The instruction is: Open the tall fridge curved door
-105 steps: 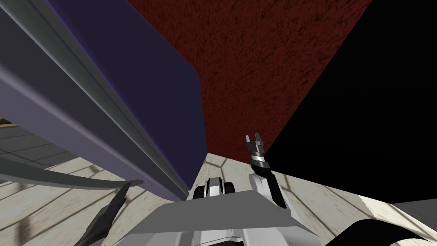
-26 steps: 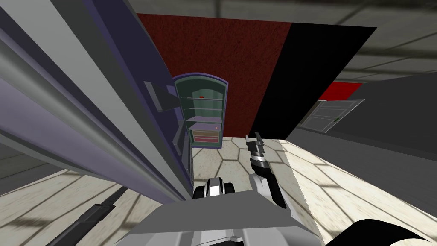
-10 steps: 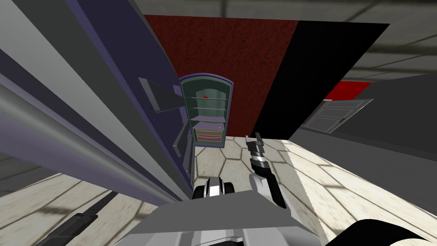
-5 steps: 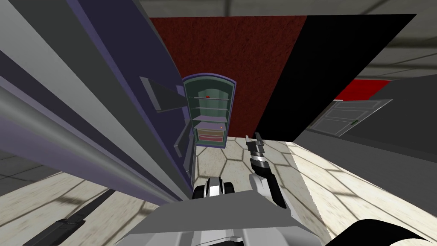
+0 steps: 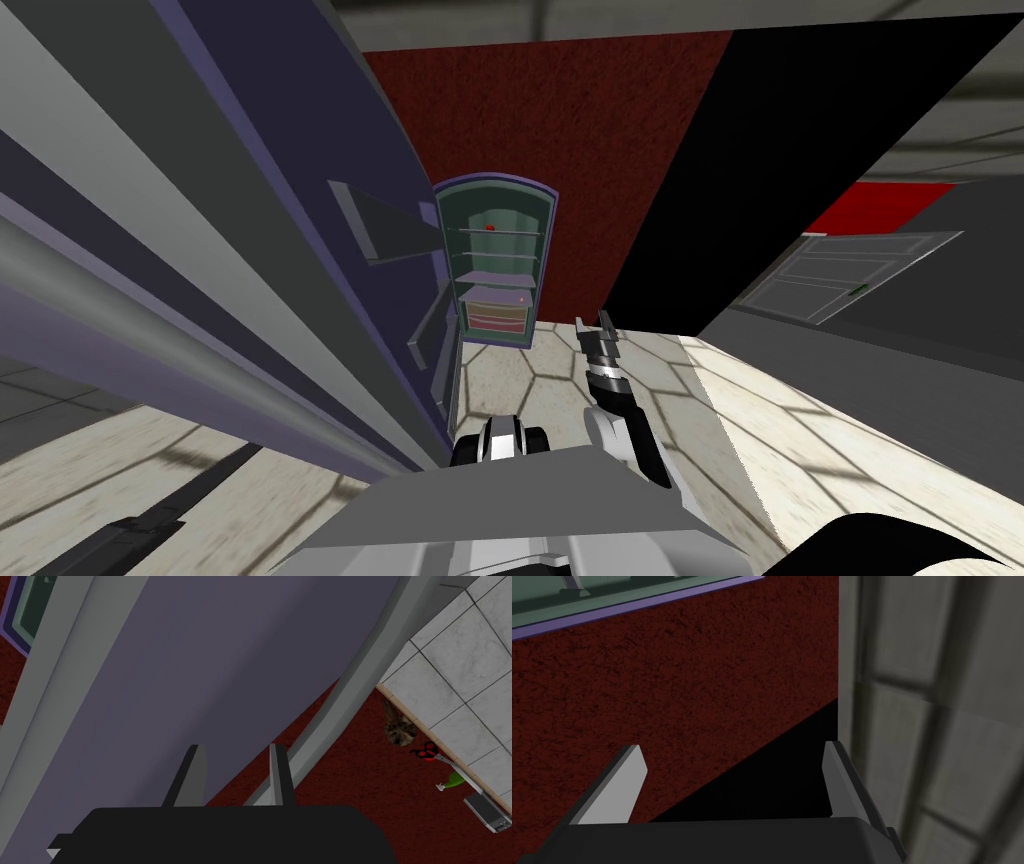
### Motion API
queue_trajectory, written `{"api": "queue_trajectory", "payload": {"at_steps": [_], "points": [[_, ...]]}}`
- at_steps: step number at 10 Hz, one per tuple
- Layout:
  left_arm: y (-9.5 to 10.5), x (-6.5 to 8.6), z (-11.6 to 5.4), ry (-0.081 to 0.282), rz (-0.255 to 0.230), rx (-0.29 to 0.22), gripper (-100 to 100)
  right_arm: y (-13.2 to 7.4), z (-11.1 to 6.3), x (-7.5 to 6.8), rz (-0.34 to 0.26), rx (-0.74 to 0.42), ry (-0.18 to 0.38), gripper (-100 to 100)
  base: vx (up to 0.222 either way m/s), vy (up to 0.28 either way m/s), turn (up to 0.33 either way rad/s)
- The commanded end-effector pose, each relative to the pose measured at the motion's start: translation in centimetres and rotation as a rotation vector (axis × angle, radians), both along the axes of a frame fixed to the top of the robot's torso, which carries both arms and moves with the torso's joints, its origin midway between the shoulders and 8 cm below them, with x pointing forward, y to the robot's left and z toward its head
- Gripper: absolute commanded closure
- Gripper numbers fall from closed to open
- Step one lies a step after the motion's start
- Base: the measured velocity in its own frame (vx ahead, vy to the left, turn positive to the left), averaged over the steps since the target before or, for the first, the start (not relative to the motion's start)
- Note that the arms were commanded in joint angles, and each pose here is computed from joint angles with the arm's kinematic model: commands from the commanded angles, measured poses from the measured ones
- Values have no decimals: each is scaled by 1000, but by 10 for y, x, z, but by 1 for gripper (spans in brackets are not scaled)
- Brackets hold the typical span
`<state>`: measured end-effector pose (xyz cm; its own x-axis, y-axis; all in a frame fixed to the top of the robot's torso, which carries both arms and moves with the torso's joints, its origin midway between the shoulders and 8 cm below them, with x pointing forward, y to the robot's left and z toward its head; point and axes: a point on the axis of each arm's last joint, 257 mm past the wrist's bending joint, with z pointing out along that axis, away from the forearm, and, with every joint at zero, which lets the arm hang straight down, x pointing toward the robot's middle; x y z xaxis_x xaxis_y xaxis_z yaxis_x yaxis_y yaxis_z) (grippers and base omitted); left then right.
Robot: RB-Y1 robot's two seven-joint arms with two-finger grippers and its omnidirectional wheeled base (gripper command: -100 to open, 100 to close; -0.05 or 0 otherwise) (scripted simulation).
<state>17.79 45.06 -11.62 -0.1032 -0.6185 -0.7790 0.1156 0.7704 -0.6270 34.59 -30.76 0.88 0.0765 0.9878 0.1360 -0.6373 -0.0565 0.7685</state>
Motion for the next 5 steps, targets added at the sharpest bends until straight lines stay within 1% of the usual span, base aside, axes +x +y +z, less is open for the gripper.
{"api": "queue_trajectory", "payload": {"at_steps": [1,5], "points": [[2,-1,-2,5,7,1,0,0,0,0,0,0,0,0,0,0,0],[4,-2,-3,8,12,1,0,0,0,0,0,0,0,0,0,-1,0]]}}
